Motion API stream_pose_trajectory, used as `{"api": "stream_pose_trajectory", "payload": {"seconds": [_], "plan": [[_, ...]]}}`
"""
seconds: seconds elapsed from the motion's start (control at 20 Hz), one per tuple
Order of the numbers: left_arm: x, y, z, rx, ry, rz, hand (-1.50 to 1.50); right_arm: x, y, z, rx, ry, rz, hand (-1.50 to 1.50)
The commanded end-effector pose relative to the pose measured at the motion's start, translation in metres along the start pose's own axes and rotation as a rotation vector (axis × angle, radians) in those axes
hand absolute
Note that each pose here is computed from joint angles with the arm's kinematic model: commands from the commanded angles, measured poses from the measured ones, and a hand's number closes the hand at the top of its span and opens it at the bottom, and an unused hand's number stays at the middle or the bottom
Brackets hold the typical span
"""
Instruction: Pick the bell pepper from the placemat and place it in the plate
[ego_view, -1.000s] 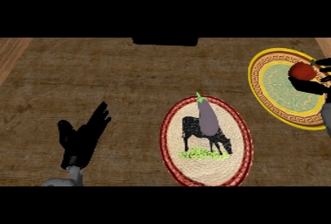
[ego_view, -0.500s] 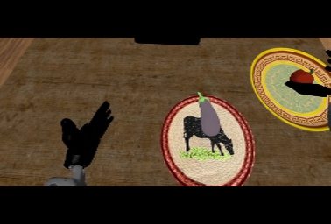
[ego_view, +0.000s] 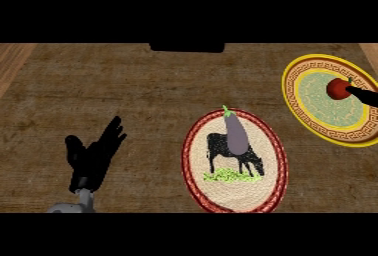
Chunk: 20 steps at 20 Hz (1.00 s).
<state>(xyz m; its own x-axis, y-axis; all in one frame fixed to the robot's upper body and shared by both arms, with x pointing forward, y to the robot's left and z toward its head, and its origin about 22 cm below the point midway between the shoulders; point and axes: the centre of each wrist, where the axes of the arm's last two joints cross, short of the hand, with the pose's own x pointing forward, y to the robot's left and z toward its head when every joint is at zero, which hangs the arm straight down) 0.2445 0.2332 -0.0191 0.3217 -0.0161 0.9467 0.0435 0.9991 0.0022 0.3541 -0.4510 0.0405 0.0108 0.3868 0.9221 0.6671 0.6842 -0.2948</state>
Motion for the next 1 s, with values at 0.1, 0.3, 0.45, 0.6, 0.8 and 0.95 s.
{"api": "stream_pose_trajectory", "payload": {"seconds": [0.1,0.3,0.45,0.6,0.8,0.95], "plan": [[0.004,0.000,-0.004,0.017,0.045,-0.003,0.00,-0.029,-0.037,0.012,0.122,0.031,-0.128,-1.50],[-0.013,0.015,-0.006,0.050,0.062,0.000,0.00,-0.049,-0.070,0.024,0.227,0.018,-0.165,-1.50],[-0.014,-0.001,-0.003,0.026,0.063,0.011,0.00,-0.050,-0.089,0.024,0.271,0.010,-0.158,-1.50],[-0.027,0.017,0.005,0.039,0.059,0.022,0.00,-0.068,-0.103,0.044,0.312,0.006,-0.135,-1.50],[-0.026,0.005,0.011,0.061,0.037,0.019,0.00,-0.078,-0.114,0.057,0.345,0.015,-0.042,-1.50],[-0.016,0.007,0.014,0.046,0.071,0.032,0.00,-0.079,-0.117,0.064,0.342,-0.002,-0.001,-1.50]]}}
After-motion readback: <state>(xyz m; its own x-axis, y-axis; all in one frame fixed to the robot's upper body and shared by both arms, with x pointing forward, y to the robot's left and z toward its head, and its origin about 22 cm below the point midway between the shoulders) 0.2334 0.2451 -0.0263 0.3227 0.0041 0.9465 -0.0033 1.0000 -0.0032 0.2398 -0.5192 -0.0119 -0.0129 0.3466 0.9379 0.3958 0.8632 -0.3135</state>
